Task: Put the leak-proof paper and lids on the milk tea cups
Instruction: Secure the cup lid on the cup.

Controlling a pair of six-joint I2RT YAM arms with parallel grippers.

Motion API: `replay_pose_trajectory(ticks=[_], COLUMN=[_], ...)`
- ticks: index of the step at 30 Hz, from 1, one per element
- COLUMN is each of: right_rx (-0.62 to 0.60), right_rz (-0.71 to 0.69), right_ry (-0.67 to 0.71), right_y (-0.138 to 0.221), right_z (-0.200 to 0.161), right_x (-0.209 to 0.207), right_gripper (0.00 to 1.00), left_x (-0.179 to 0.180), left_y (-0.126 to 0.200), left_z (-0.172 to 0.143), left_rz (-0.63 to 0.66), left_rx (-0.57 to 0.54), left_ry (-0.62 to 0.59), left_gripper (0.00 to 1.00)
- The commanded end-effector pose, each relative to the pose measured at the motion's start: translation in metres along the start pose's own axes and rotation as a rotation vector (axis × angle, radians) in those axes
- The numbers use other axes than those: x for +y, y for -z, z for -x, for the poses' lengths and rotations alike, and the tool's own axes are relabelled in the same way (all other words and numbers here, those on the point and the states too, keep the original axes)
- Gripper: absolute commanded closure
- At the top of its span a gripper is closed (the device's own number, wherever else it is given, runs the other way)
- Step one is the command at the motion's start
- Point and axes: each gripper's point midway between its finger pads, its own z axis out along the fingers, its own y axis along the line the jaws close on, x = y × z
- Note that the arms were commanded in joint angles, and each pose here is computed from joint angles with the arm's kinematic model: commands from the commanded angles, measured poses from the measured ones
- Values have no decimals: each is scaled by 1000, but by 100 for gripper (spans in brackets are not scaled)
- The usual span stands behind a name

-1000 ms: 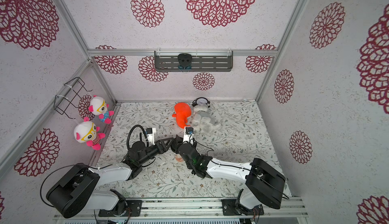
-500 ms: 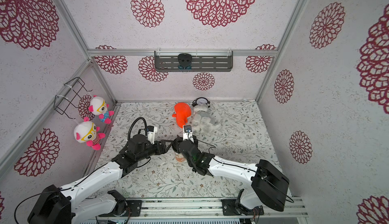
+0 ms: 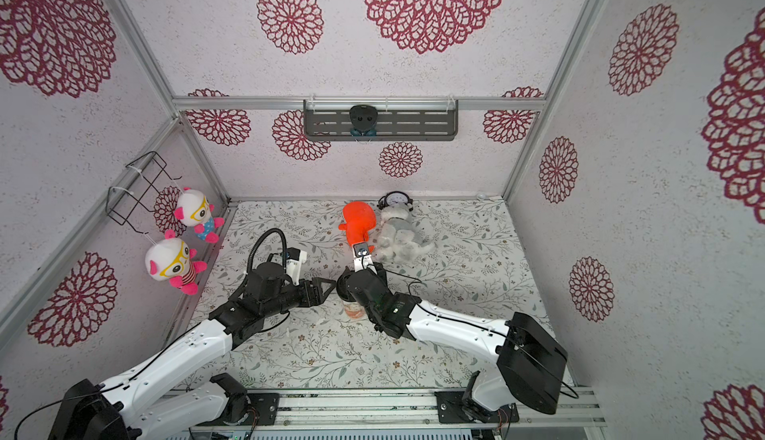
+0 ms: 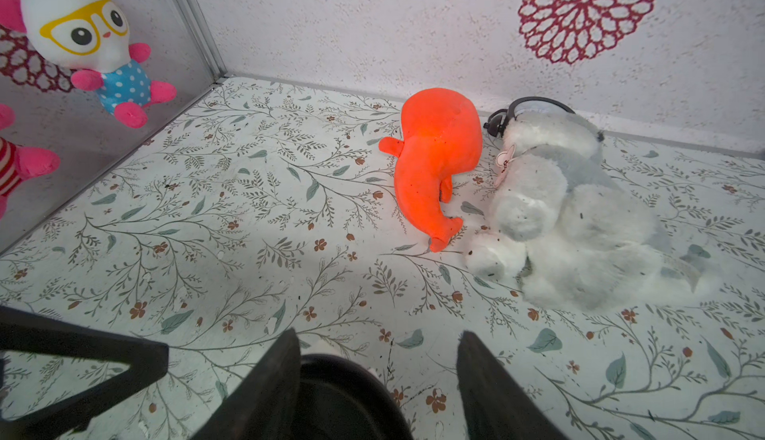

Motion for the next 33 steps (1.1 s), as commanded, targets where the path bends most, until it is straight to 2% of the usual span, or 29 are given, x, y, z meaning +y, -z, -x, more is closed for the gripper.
replay_pose_trajectory(ticks=[1, 22, 33], right_rx=[267, 200, 176], right_rz=[-66, -54, -39], right_ry=[239, 234, 196], right_y=[3, -1, -8], right_z=[-73, -12, 5], right_x=[-26, -14, -13], right_gripper=[36, 34, 34], left_x=[-3, -10, -12], left_y=[4, 6, 3], left_z=[11, 17, 17], left_rz=[6, -8, -26], left_rx=[-25, -24, -20], left_ry=[-27, -56, -60], left_gripper=[25, 22, 21])
